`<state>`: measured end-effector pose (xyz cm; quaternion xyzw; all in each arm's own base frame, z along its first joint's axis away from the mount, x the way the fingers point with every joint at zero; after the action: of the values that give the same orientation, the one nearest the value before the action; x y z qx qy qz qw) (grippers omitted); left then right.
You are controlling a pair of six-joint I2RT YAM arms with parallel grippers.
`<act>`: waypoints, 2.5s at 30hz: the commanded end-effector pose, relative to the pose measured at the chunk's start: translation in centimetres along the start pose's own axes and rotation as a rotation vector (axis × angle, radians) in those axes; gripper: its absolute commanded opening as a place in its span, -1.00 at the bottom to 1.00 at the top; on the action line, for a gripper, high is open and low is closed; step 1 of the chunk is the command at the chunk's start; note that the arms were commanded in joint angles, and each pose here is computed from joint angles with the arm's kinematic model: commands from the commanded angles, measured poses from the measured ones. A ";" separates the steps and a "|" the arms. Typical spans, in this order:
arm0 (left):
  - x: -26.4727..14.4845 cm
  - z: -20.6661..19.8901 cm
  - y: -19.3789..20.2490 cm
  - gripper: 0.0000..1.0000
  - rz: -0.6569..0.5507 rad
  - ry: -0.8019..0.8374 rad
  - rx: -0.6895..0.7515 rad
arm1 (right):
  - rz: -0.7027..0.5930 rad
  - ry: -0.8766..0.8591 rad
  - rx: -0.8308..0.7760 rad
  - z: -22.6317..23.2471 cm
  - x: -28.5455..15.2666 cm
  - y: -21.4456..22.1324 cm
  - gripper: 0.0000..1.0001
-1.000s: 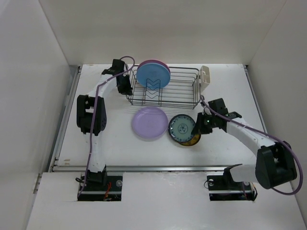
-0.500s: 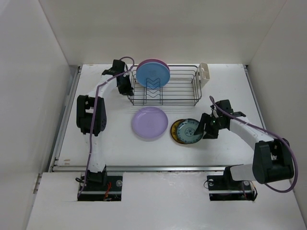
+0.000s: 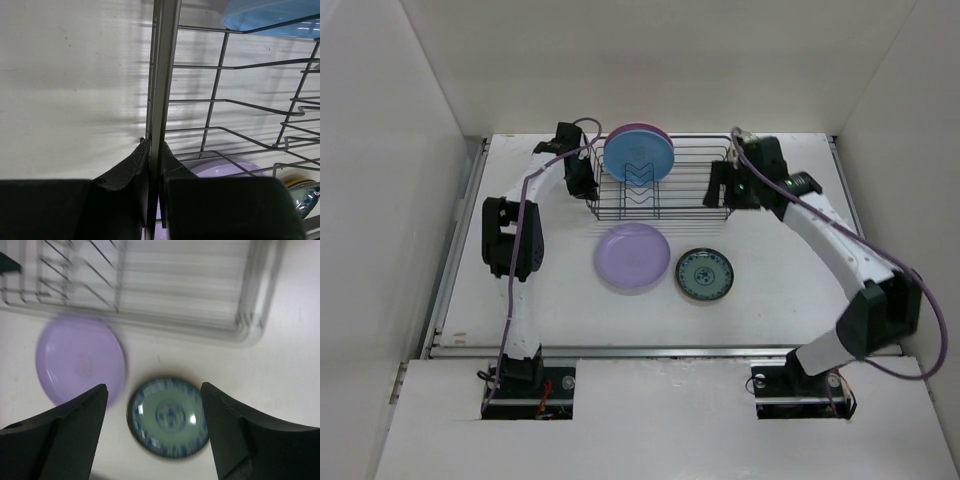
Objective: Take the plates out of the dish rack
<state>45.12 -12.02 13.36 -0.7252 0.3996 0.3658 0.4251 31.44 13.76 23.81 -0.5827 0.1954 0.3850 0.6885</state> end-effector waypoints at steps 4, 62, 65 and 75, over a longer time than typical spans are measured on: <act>-0.4 0.6 0.6 -1.00 0.068 -0.038 -0.005 | -0.289 0.046 -0.386 4.9 7.7 -12.4 0.45; -0.5 1.2 -0.3 -1.00 0.029 -0.105 0.017 | 0.152 -0.427 -0.515 12.1 8.2 4.0 -0.65; -0.7 1.2 -0.4 -1.00 0.016 -0.108 0.028 | 0.189 -0.375 -0.521 11.9 9.6 4.4 -0.11; -0.7 1.2 -0.4 -1.00 0.016 -0.108 0.028 | -0.101 -0.314 -0.531 13.8 5.3 -3.2 0.40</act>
<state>45.31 -11.68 13.27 -0.6962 0.4136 0.3727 0.4531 33.06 28.13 18.41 -0.6611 0.0197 0.5558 0.5037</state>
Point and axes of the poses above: each gripper's point midway between its finger pads, its own x axis out along the fingers, its own z axis along the line the jaws close on, y = z × x, the point moved 6 cm from there along -x, back along the fingers, and after that the axes turned 6 degrees about -x, right-handed, at the moved point
